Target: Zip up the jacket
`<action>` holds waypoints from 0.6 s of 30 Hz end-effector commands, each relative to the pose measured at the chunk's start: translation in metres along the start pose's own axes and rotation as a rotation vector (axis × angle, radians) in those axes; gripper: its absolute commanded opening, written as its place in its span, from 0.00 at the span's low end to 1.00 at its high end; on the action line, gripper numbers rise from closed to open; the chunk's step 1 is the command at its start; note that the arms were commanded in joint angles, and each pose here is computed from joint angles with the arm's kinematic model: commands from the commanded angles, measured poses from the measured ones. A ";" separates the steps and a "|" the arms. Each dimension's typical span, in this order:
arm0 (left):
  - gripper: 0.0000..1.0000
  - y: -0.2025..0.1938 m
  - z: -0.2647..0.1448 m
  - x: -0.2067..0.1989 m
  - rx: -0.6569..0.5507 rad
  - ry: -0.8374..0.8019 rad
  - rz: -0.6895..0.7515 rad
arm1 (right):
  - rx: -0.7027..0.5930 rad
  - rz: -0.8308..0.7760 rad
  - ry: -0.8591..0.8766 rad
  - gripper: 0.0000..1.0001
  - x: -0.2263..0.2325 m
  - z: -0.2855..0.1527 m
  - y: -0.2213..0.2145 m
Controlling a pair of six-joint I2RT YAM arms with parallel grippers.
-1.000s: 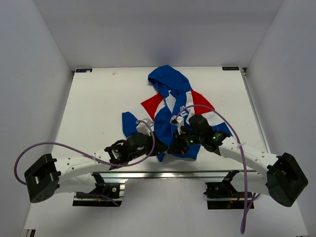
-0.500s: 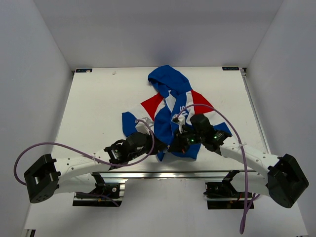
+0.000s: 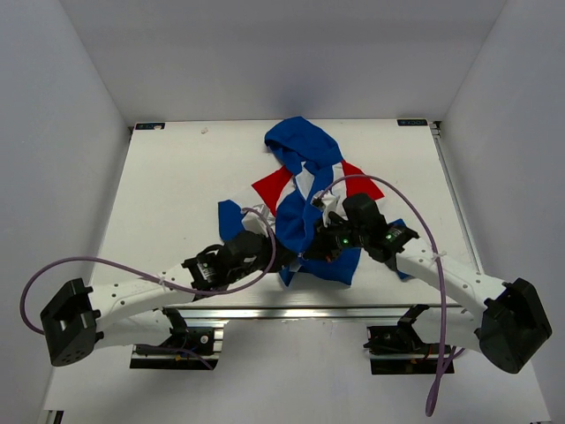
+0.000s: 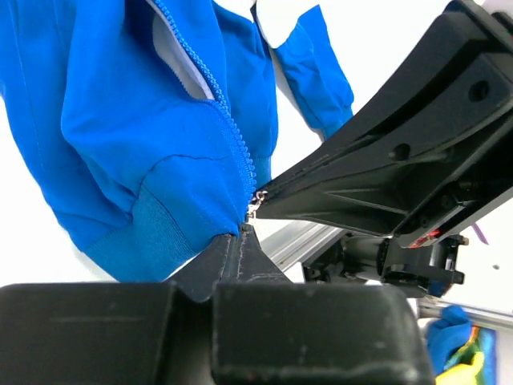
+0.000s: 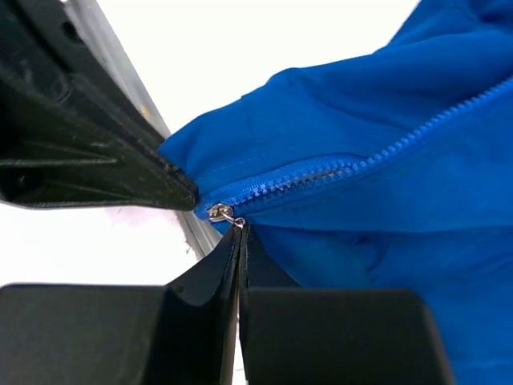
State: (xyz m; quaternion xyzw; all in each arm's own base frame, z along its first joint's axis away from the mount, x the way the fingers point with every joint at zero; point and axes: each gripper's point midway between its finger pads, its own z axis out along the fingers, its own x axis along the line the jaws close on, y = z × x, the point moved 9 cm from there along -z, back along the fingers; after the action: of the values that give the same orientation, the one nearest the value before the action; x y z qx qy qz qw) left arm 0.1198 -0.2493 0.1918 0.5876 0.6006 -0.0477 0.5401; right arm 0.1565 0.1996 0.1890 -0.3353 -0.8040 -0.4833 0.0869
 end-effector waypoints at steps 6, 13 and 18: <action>0.00 -0.011 -0.003 0.005 0.216 0.083 0.172 | -0.022 -0.002 -0.370 0.00 -0.030 -0.008 0.031; 0.00 -0.020 -0.011 0.009 0.327 0.102 0.181 | -0.013 0.034 -0.589 0.00 -0.050 -0.005 0.044; 0.00 -0.029 -0.024 0.011 0.415 0.075 0.135 | -0.068 0.020 -0.647 0.00 -0.073 0.004 0.066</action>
State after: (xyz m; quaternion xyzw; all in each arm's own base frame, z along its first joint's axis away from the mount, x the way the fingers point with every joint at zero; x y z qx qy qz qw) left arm 0.1095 -0.2458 0.1771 0.6973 0.5681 -0.0538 0.4338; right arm 0.2108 0.1961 0.1784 -0.4602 -0.8105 -0.3553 -0.0719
